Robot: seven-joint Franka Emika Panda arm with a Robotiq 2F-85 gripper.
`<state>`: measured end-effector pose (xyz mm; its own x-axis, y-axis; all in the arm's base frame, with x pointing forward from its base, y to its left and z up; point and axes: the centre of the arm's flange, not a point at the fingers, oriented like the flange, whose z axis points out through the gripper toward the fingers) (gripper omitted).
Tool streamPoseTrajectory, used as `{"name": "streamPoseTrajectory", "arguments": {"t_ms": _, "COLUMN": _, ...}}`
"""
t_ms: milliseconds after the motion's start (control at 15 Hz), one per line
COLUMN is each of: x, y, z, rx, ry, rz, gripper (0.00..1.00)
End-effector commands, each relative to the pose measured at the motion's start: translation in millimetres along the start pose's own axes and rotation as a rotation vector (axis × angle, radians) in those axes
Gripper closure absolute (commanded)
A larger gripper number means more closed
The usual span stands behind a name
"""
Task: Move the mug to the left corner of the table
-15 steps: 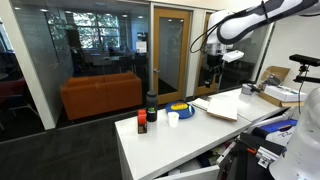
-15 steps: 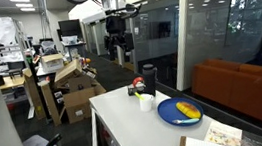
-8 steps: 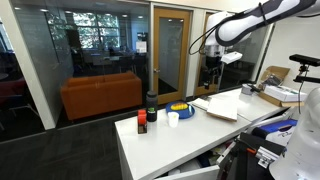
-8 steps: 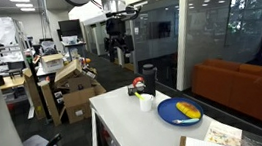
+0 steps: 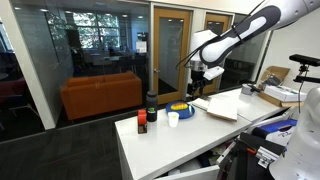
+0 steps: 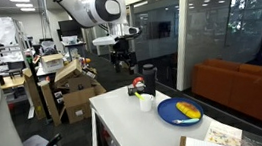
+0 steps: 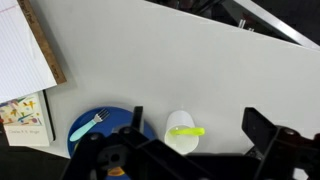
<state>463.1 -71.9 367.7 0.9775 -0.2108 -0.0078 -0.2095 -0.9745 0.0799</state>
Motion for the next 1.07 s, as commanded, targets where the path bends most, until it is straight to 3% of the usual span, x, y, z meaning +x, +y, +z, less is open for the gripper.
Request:
{"name": "streamPoseTrajectory", "arguments": {"t_ms": 0, "x": 30.0, "y": -4.2, "z": 26.9, "rx": -0.024, "ry": 0.018, "rz": 0.017, "gripper": 0.0}}
{"name": "streamPoseTrajectory", "arguments": {"t_ms": 400, "x": 70.7, "y": 3.9, "z": 69.9, "rx": -0.038, "ry": 0.006, "rz": 0.058, "gripper": 0.0}}
{"name": "streamPoseTrajectory", "arguments": {"t_ms": 1000, "x": 124.7, "y": 11.4, "z": 99.5, "rx": -0.045, "ry": 0.001, "rz": 0.085, "gripper": 0.0}}
